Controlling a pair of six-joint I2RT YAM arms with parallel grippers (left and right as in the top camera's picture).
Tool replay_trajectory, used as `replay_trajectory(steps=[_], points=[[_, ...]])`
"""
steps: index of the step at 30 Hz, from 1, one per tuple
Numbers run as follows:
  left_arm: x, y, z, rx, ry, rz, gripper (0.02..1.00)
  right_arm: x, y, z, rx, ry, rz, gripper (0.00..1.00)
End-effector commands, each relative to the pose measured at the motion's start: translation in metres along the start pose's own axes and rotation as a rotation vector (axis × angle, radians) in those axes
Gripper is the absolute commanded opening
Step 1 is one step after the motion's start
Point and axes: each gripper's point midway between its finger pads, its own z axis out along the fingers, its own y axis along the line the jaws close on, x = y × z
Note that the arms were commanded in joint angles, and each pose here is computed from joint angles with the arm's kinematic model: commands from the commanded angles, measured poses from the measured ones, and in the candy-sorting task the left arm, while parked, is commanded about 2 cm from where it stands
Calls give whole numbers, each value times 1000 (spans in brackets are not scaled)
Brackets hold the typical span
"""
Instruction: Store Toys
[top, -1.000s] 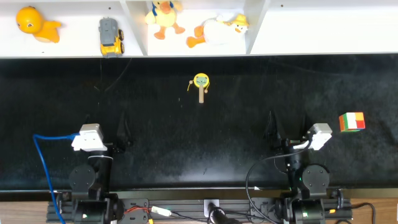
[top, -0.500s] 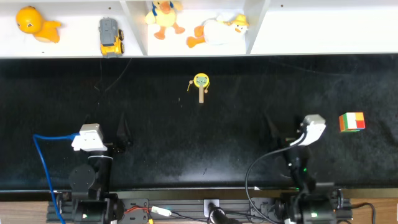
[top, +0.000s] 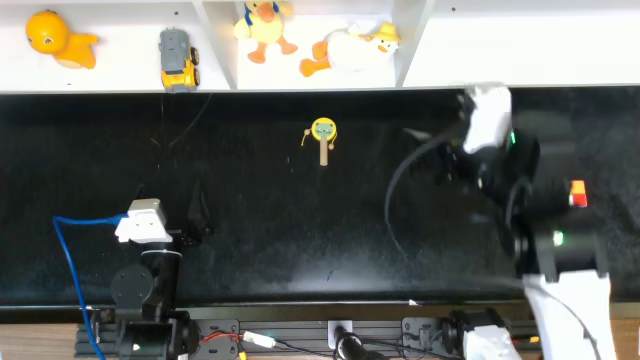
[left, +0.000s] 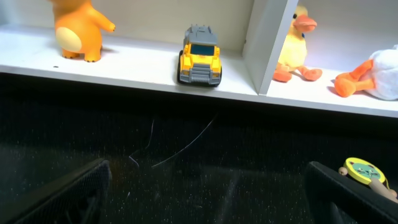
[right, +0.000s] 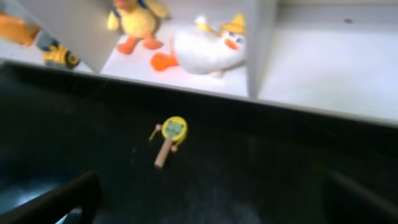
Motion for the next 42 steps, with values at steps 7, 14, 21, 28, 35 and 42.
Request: replay_trajectory(steps=[7, 14, 21, 28, 35, 42], points=[[-1, 0, 0, 1, -6, -19, 998, 8, 61, 55, 10, 283, -215, 998], [-1, 0, 0, 1, -6, -19, 998, 51, 96, 107, 21, 444, -132, 998], [-1, 0, 0, 1, -6, -19, 996, 88, 94, 160, 125, 548, 41, 998], [-1, 0, 0, 1, -6, -19, 998, 114, 88, 201, 180, 596, 192, 1000], [-1, 0, 0, 1, -6, -19, 998, 131, 87, 226, 203, 622, 273, 989], [-1, 0, 0, 1, -6, -19, 996, 155, 79, 240, 242, 679, 286, 932]])
